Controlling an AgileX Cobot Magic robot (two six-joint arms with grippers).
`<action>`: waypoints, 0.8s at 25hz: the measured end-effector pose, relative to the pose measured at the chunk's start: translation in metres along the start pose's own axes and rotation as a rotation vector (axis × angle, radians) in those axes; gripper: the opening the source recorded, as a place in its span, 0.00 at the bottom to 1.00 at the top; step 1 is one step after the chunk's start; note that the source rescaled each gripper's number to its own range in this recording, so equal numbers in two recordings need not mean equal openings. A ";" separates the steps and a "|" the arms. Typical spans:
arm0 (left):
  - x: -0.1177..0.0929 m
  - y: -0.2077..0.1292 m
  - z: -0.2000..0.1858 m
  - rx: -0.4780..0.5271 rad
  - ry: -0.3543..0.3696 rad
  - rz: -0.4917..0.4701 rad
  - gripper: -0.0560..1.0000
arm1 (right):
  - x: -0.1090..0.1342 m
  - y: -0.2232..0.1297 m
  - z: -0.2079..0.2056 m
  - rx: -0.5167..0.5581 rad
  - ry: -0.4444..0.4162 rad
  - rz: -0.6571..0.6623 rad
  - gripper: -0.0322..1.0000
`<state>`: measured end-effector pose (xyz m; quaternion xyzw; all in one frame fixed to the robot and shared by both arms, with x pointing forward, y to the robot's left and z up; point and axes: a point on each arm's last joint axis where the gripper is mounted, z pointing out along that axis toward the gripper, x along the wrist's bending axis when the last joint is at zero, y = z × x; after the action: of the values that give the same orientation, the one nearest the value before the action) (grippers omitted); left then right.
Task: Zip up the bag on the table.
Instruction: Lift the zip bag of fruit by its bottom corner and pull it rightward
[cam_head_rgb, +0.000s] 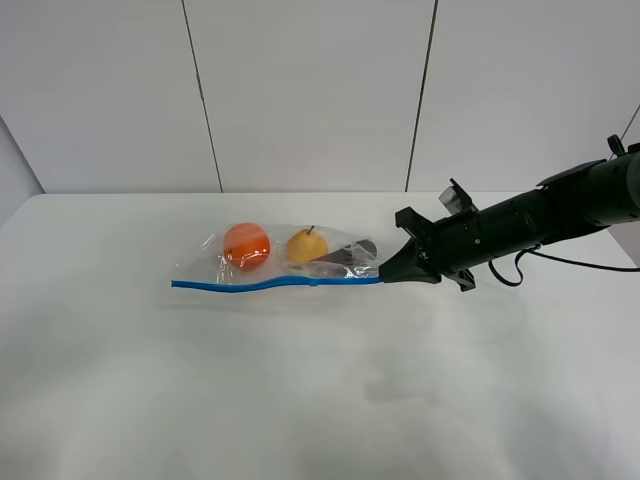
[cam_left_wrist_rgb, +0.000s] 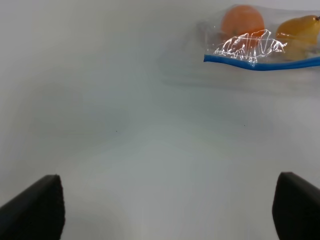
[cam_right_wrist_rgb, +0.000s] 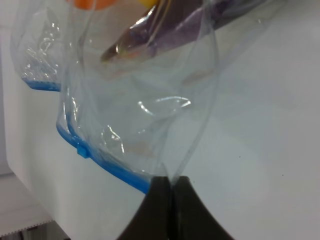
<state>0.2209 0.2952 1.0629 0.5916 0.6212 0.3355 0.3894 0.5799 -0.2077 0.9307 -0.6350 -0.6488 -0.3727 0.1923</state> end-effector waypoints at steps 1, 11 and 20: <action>0.000 0.000 0.000 0.000 0.000 0.000 1.00 | 0.000 0.000 0.000 0.003 0.003 -0.005 0.03; 0.000 0.000 0.000 0.000 0.000 0.000 1.00 | 0.012 0.002 -0.003 0.051 0.082 -0.038 0.03; 0.000 0.000 0.000 0.000 0.000 0.000 1.00 | 0.033 0.020 -0.013 0.045 0.181 -0.074 0.03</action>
<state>0.2209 0.2952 1.0629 0.5917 0.6211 0.3355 0.3893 0.5923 -0.1959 0.9679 -0.5700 -0.6600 -0.4206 0.2502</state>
